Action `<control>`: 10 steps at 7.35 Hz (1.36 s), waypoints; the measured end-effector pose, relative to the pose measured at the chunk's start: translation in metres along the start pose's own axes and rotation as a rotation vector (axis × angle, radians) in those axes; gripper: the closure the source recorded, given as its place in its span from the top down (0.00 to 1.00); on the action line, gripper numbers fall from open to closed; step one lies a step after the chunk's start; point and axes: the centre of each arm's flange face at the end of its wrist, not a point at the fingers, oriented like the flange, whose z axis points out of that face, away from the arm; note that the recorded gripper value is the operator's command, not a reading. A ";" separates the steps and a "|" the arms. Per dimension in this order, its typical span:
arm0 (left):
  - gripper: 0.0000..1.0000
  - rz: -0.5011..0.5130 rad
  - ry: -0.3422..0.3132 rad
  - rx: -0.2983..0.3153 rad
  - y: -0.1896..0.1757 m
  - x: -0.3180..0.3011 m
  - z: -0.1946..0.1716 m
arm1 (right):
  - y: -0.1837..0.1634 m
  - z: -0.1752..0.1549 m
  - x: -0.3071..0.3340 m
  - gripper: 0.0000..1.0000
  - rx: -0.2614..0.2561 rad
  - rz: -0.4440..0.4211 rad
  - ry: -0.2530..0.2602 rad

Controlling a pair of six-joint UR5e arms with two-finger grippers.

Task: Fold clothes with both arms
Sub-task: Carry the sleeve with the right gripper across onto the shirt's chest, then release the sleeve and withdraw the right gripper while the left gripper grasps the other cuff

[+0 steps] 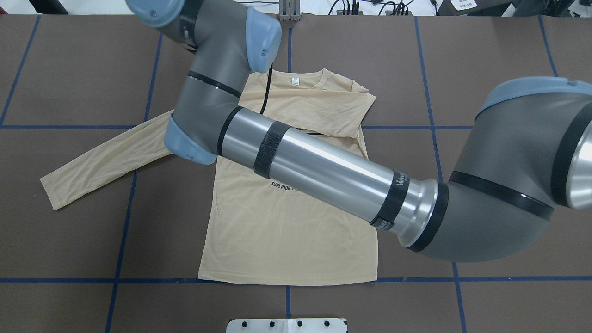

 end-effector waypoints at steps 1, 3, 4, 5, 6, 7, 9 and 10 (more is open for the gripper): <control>1.00 -0.018 0.030 0.002 -0.008 0.018 0.014 | -0.023 0.002 0.037 0.99 -0.044 -0.047 -0.002; 1.00 -0.117 0.077 0.077 -0.027 0.067 0.048 | -0.050 -0.004 0.112 1.00 -0.080 -0.123 -0.020; 1.00 -0.174 0.084 0.109 -0.033 0.093 0.070 | -0.061 -0.005 0.163 1.00 -0.087 -0.163 -0.036; 1.00 -0.206 0.104 0.111 -0.033 0.124 0.095 | -0.070 -0.008 0.228 1.00 -0.091 -0.210 -0.052; 1.00 -0.234 0.111 0.096 -0.028 0.148 0.117 | -0.076 -0.014 0.301 1.00 -0.096 -0.268 -0.062; 1.00 -0.263 0.088 0.081 -0.019 0.168 0.137 | -0.077 -0.024 0.373 1.00 -0.105 -0.327 -0.064; 1.00 -0.286 0.034 0.049 0.006 0.198 0.170 | -0.075 -0.045 0.501 1.00 -0.128 -0.416 -0.049; 1.00 -0.284 0.020 0.022 0.029 0.201 0.177 | -0.073 -0.049 0.563 1.00 -0.135 -0.451 -0.043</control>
